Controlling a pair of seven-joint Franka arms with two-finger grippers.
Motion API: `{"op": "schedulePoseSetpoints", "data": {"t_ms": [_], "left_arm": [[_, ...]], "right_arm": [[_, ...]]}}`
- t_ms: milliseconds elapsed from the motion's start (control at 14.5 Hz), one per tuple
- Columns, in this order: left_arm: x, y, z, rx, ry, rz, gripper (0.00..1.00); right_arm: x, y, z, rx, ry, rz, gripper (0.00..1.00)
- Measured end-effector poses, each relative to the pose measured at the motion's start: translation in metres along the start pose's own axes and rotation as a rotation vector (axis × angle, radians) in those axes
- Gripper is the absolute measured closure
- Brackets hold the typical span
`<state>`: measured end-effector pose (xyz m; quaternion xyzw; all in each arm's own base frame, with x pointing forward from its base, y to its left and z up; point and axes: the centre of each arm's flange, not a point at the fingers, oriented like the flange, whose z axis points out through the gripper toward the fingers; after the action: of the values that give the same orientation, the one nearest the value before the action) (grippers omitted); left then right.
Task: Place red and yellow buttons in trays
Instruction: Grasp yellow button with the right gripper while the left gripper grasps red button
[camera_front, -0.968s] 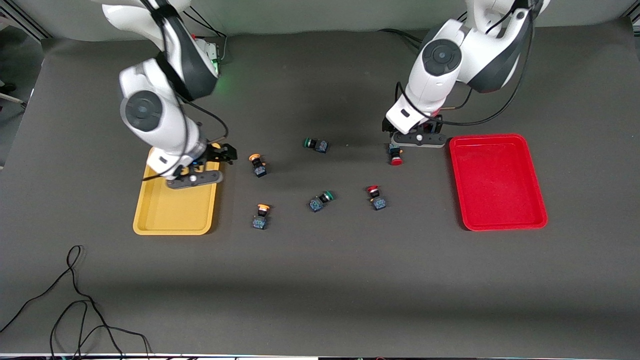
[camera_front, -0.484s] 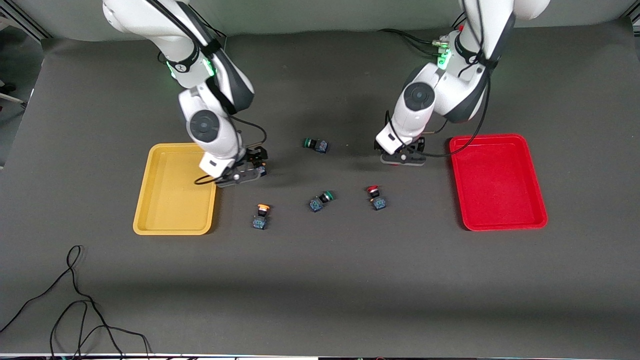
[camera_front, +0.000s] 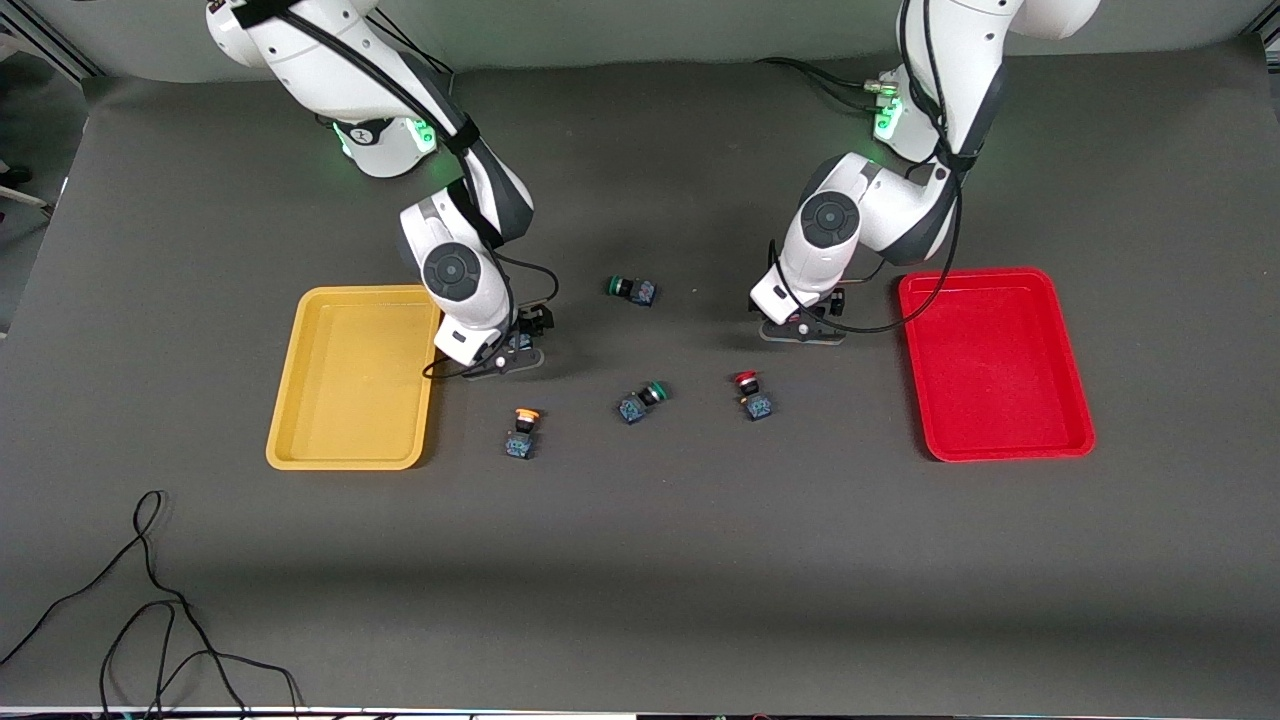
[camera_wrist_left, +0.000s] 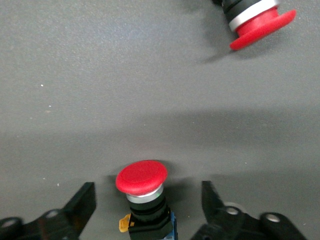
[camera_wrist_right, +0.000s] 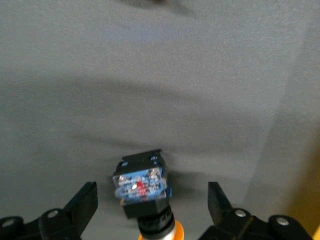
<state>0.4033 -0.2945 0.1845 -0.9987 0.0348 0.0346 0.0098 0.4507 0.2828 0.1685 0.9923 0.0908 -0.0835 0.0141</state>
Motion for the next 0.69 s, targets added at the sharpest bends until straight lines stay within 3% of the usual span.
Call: {"op": "schedulePoseSetpoints", "data": {"t_ms": [69, 207, 277, 346, 484, 691], "left_arm": [[0.0, 0.0, 0.0, 0.0, 0.0, -0.005, 0.25], [0.0, 0.0, 0.0, 0.0, -0.001, -0.013, 0.44], [0.0, 0.0, 0.0, 0.001, -0.001, -0.02, 0.58], [0.0, 0.0, 0.0, 0.001, -0.001, -0.025, 0.67], [0.004, 0.0, -0.005, -0.006, 0.01, -0.047, 0.67], [0.021, 0.002, -0.061, -0.005, 0.011, -0.076, 0.67]], "right_arm": [[0.0, 0.0, 0.003, -0.002, -0.004, 0.0, 0.13], [0.0, 0.0, 0.003, -0.001, -0.003, 0.0, 0.17], [0.001, 0.0, 0.003, -0.001, -0.002, 0.0, 0.24], [0.001, 0.0, 0.002, -0.001, -0.001, 0.0, 0.4], [0.002, 0.0, -0.001, 0.001, 0.003, 0.002, 0.58], [0.005, 0.01, -0.025, -0.001, -0.007, 0.022, 0.58]]}}
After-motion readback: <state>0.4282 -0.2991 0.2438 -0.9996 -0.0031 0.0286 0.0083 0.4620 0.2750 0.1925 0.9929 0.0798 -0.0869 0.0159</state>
